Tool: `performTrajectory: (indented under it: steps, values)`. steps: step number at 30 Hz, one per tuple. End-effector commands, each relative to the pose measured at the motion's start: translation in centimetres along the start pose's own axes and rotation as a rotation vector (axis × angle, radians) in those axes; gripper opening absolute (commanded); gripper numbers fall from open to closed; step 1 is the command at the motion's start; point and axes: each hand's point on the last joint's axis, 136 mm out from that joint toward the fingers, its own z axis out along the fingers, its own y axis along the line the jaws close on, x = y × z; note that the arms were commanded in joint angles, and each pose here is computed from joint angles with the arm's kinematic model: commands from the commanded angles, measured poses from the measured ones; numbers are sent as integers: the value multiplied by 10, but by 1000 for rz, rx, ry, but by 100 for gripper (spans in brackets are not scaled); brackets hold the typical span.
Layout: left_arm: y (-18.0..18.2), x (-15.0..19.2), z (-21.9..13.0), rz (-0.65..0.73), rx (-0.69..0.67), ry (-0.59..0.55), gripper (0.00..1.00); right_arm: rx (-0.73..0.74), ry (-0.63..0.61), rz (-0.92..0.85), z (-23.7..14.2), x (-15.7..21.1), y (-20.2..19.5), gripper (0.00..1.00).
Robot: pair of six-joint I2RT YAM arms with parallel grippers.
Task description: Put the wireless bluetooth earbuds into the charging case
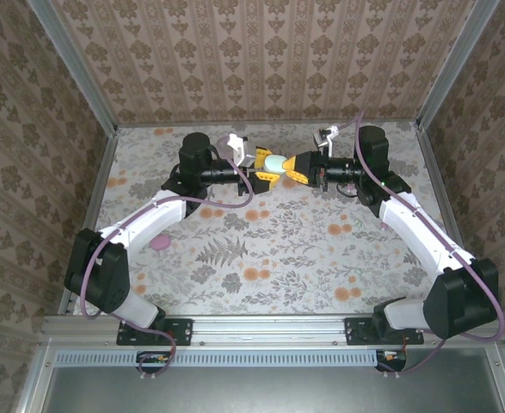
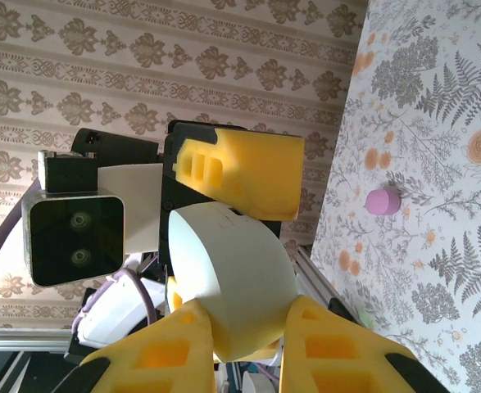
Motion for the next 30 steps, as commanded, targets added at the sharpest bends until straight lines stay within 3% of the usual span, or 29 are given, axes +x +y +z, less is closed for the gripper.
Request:
performTrajectory:
  steps: [1, 7, 13, 17, 20, 22, 30]
  values:
    - [-14, -29, 0, 67, 41, -52, 49, -2, -14, -6, -1, -6, 4, 21]
    - [-14, -28, 0, 62, 41, -50, 42, -1, -14, -3, 0, -6, 3, 21]
    - [-13, -27, 1, 55, 38, -48, 37, 2, -26, -3, -1, -7, 4, 28]
    - [-12, -26, 1, 47, 34, -50, 35, 4, -47, -17, -3, -11, 7, 41]
    - [-10, -24, 1, 28, 19, -64, 34, 16, -85, -60, -7, -13, 12, 60]
    - [-7, -23, 1, 5, 6, -84, 34, 49, -117, -100, -12, -14, 12, 68]
    - [2, -24, 3, -73, -33, -147, 33, 136, -178, -270, -26, -8, 6, 74]
